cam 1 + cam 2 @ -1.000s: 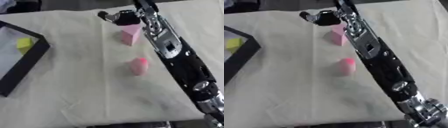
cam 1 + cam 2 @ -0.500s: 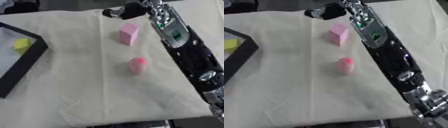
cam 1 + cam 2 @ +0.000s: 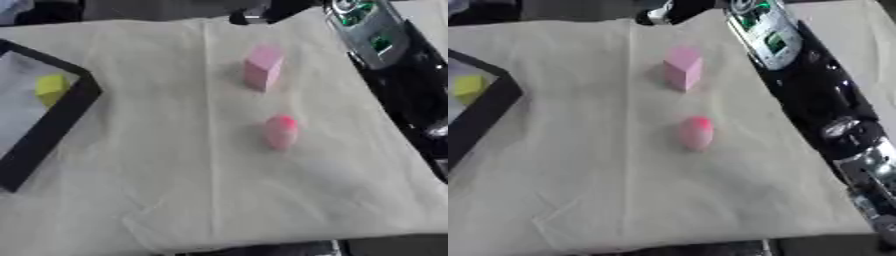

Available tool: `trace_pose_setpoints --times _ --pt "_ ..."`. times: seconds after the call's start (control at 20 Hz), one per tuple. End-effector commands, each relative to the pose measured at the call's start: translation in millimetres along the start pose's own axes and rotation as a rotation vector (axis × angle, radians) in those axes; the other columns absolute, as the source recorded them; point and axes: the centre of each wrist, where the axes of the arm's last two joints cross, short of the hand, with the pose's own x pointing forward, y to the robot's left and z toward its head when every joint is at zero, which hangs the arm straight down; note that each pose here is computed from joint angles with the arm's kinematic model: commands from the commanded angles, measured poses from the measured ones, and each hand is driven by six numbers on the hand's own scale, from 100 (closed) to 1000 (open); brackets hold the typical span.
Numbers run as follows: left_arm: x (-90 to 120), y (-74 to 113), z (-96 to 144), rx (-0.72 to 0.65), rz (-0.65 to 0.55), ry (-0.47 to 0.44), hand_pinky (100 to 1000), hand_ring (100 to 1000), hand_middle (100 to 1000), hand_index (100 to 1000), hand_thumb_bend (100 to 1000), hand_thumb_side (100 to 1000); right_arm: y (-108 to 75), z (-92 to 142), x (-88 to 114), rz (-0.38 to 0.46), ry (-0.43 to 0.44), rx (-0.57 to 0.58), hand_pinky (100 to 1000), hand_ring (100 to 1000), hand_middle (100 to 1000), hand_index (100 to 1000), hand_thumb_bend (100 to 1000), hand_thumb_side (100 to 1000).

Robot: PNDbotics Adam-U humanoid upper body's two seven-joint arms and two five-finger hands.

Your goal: Pick up the objects with one hand, pass them to the other hand, and then place them into the box on the other side of the table.

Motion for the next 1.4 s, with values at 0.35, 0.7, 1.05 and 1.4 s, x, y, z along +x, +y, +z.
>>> trace_pose_setpoints --times 0.35,0.7,1.05,1.4 --pt "0 15.6 -7 0.024 -0.050 -0.012 748 671 607 707 365 440 -9.9 -14 1 0.164 0.101 0.098 865 797 781 874 726 319" --pt "-1 15.8 -8 0.022 -0.058 -0.010 748 670 606 707 365 441 -5.1 -17 -9 0.228 0.161 0.162 863 806 785 874 725 345" --pt "-3 16.1 -8 0.022 -0.061 -0.004 748 670 605 706 363 444 -0.5 -17 -17 0.253 0.222 0.215 860 819 796 881 746 414" --pt "-7 14.1 -7 0.015 -0.071 0.005 748 670 605 706 363 446 2.4 -16 -29 0.228 0.286 0.275 856 818 790 874 758 443"
